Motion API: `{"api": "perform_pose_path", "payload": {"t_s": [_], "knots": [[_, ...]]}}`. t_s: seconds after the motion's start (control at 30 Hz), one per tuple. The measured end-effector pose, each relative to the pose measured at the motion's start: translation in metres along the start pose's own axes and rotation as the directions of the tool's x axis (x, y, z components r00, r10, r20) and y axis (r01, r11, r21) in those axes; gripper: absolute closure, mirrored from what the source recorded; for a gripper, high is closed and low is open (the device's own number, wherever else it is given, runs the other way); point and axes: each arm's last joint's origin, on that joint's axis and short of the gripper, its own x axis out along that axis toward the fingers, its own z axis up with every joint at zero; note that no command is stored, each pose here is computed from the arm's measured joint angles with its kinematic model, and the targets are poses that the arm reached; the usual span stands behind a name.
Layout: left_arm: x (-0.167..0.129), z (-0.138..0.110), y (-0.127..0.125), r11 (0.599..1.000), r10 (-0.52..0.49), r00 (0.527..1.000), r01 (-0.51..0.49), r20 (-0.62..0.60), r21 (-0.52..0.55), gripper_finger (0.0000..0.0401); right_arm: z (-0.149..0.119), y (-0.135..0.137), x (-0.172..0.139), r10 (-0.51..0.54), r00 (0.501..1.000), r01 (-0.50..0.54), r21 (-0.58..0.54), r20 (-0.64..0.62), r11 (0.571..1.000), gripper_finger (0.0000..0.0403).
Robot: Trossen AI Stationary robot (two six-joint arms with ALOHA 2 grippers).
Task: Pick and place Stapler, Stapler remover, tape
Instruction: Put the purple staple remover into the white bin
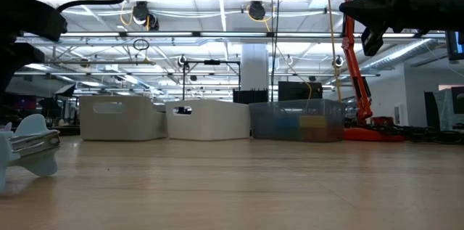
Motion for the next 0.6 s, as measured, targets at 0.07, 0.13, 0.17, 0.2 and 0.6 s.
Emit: {"api": "perform_pose_path", "payload": {"t_s": [0.07, 0.13, 0.17, 0.2, 0.6], "knots": [[0.0, 0.0, 0.0, 1.0, -0.001, 1.0, 0.001, 0.002, 0.002, 0.0187, 0.0, 0.0, 0.0, 0.0, 1.0, 0.0, -0.001, 0.0, 1.0, 0.0401], [0.0, 0.0, -0.001, 1.0, -0.001, 1.0, 0.001, 0.002, 0.007, 0.0187, 0.0, 0.0, 0.0, 0.0, 1.0, 0.0, -0.002, -0.001, 1.0, 0.0402], [0.0, 0.0, -0.001, 1.0, -0.002, 1.0, 0.002, 0.003, 0.009, 0.0187, 0.0, 0.0, 0.0, -0.001, 1.0, 0.001, -0.002, 0.0, 1.0, 0.0402], [0.001, 0.0, -0.001, 1.0, -0.001, 1.0, 0.001, 0.002, 0.01, 0.0187, 0.0, 0.0, 0.0, 0.0, 1.0, 0.0, -0.002, 0.0, 1.0, 0.0402], [0.028, 0.004, -0.01, 0.996, 0.068, 0.991, -0.06, -0.119, 0.068, 0.0187, 0.0, 0.0, 0.0, -0.001, 1.0, 0.001, -0.003, -0.001, 1.0, 0.0402]]}}
